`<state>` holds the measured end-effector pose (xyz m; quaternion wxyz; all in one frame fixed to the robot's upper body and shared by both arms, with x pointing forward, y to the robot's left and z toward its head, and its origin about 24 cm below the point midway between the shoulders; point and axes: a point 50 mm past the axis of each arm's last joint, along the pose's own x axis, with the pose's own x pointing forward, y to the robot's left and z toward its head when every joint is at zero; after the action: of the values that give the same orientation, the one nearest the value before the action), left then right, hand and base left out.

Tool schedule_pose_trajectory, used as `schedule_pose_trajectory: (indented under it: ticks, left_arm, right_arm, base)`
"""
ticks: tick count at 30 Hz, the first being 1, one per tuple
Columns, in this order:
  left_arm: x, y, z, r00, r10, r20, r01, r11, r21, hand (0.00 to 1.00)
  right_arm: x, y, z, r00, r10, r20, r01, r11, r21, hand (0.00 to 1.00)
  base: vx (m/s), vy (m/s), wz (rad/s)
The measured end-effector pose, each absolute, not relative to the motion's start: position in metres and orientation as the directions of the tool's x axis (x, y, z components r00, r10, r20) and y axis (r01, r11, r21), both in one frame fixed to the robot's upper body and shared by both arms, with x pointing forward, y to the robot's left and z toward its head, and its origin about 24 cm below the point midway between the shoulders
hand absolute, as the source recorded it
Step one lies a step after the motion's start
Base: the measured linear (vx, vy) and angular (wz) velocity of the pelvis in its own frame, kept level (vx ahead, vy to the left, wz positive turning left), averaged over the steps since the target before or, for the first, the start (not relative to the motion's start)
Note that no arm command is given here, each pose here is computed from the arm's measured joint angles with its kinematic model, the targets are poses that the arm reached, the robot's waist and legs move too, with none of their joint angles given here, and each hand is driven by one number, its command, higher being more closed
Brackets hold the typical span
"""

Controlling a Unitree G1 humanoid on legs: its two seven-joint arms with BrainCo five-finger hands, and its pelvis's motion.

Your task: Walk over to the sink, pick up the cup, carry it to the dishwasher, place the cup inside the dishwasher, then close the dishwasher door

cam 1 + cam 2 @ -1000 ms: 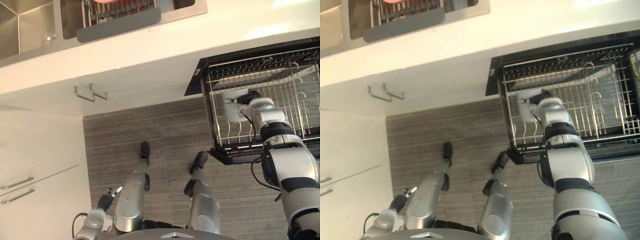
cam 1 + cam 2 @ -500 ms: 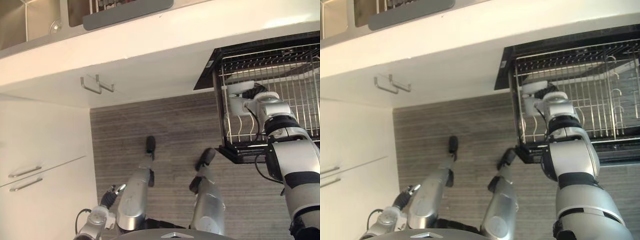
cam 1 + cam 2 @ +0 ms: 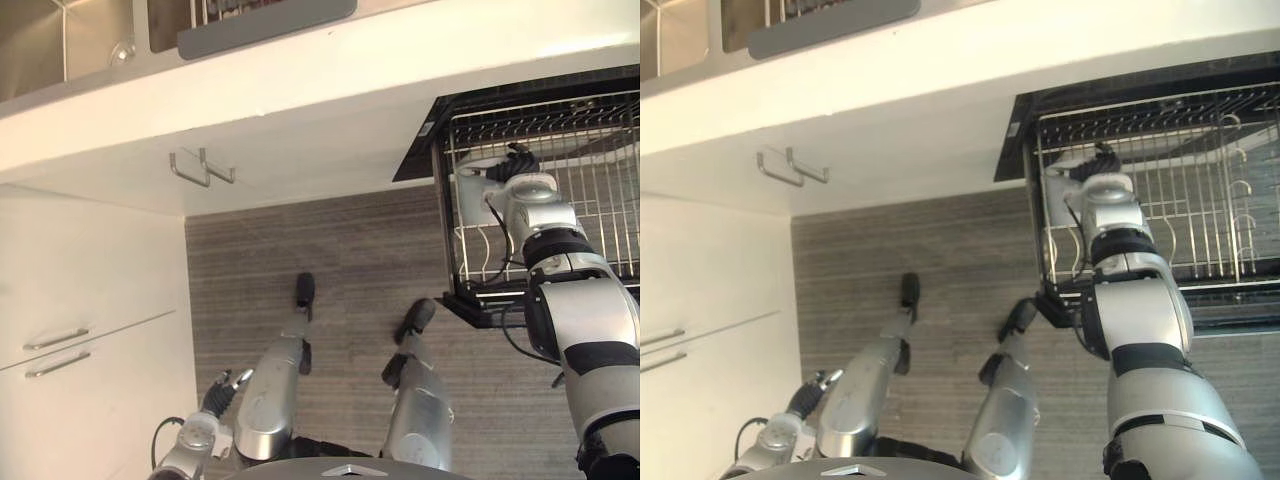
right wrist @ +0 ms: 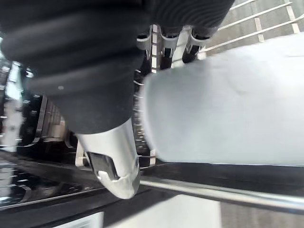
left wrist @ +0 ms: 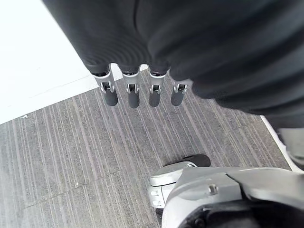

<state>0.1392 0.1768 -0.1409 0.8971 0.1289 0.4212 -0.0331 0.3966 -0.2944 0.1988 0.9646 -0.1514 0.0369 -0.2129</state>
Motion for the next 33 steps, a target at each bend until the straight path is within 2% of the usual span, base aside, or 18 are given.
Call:
schedule_pose_trajectory:
  ticks: [2, 5, 7, 13, 15, 21, 25, 26, 28, 33]
  left_arm:
    - [0.137, 0.178, -0.142, 0.630, 0.059, -0.775, 0.164, 0.965, 0.206, 0.00]
    - [0.128, 0.184, -0.145, 0.605, 0.081, -0.792, 0.140, 0.968, 0.206, 0.00]
    - [0.111, 0.194, -0.149, 0.550, 0.117, -0.827, 0.109, 0.972, 0.210, 0.00]
    - [0.074, 0.204, -0.159, 0.424, 0.160, -0.892, 0.109, 0.968, 0.226, 0.00]
    - [0.067, 0.206, -0.161, 0.401, 0.159, -0.902, 0.122, 0.967, 0.224, 0.00]
    - [0.048, 0.207, -0.164, 0.333, 0.171, -0.927, 0.030, 0.981, 0.192, 0.00]
    - [0.033, 0.210, -0.166, 0.279, 0.195, -0.940, -0.059, 0.981, 0.186, 0.00]
    - [0.028, 0.210, -0.167, 0.246, 0.199, -0.949, -0.104, 0.978, 0.179, 0.00]
    - [0.022, 0.211, -0.168, 0.217, 0.200, -0.955, -0.146, 0.974, 0.171, 0.00]
    - [0.005, 0.217, -0.168, 0.142, 0.214, -0.966, -0.281, 0.945, 0.168, 0.00]
  right_arm:
    - [0.395, -0.289, 0.213, 0.915, -0.391, 0.105, 0.404, 0.873, -0.273, 0.00]
    - [0.390, -0.284, 0.201, 0.918, -0.378, 0.118, 0.395, 0.891, -0.225, 0.00]
    - [0.378, -0.278, 0.158, 0.933, -0.358, 0.042, 0.360, 0.915, -0.182, 0.00]
    - [0.344, -0.267, 0.083, 0.945, -0.301, -0.129, 0.281, 0.948, -0.150, 0.00]
    - [0.335, -0.263, 0.075, 0.947, -0.292, -0.132, 0.282, 0.955, -0.093, 0.00]
    - [0.286, -0.238, 0.042, 0.956, -0.264, -0.128, 0.282, 0.945, 0.163, 0.00]
    - [0.258, -0.232, 0.052, 0.951, -0.306, 0.042, 0.279, 0.909, 0.310, 0.00]
    - [0.251, -0.235, 0.064, 0.930, -0.340, 0.141, 0.277, 0.899, 0.341, 0.00]
    - [0.244, -0.239, 0.076, 0.899, -0.370, 0.234, 0.269, 0.888, 0.372, 0.00]
    - [0.231, -0.225, 0.096, 0.845, -0.353, 0.400, 0.147, 0.875, 0.461, 0.00]
  base:
    - [0.02, -0.073, -0.09]
    - [0.03, -0.067, -0.15]
    - [0.08, -0.083, -0.24]
    - [0.07, -0.033, -0.29]
    - [0.05, -0.012, -0.12]
    - [0.06, -0.018, -0.12]
    - [0.06, 0.014, -0.32]
    - [0.04, 0.039, -0.30]
    - [0.03, 0.042, -0.26]
    - [0.01, 0.002, -0.41]
